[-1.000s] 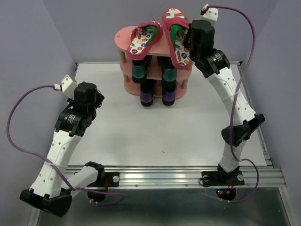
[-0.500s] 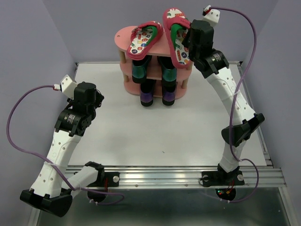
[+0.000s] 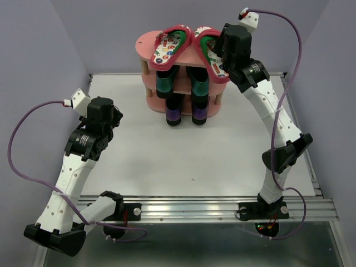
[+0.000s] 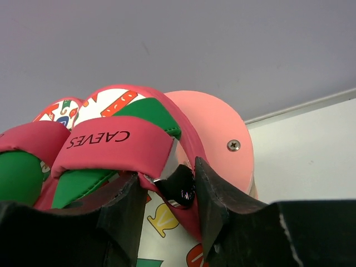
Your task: Place and organize the shoes onto the shoe shelf
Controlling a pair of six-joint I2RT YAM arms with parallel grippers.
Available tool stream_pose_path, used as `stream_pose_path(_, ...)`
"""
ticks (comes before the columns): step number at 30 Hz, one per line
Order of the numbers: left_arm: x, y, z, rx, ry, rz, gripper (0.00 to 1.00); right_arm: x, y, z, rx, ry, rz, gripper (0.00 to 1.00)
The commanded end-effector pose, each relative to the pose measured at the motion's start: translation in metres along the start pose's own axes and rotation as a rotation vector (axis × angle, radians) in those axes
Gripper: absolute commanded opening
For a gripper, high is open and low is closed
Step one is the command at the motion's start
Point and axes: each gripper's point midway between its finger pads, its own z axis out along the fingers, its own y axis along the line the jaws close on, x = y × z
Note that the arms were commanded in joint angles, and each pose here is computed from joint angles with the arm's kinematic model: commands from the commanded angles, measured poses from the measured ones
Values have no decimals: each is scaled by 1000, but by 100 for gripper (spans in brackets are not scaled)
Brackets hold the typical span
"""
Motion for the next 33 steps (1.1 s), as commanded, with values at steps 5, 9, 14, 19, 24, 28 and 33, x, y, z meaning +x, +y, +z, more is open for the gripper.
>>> stream_pose_path(5,-5,-1,1,14,-25,-2,59,-41,9,-17,-62,-98,98,53)
stream_pose_path(9,-4,-1,1,15,-23,-2,59,-41,7,-21,-68,-92,95,69)
stream_pose_path(14,-5,-2,1,21,-26,-6,59,-35,0,-24,-57,-78,79,71)
stream_pose_path(19,-2,-3,3,29,-16,-2,59,-35,-8,-32,-45,-73,76,62)
stream_pose_path(24,-1,-6,4,36,-10,-1,59,-29,-15,-35,-29,-65,65,60)
stream_pose_path(28,1,-6,5,36,-7,0,59,-22,-19,-34,-19,-52,50,60)
stream_pose_path(33,2,-4,5,34,-4,3,59,-15,-25,-36,-8,-40,30,62)
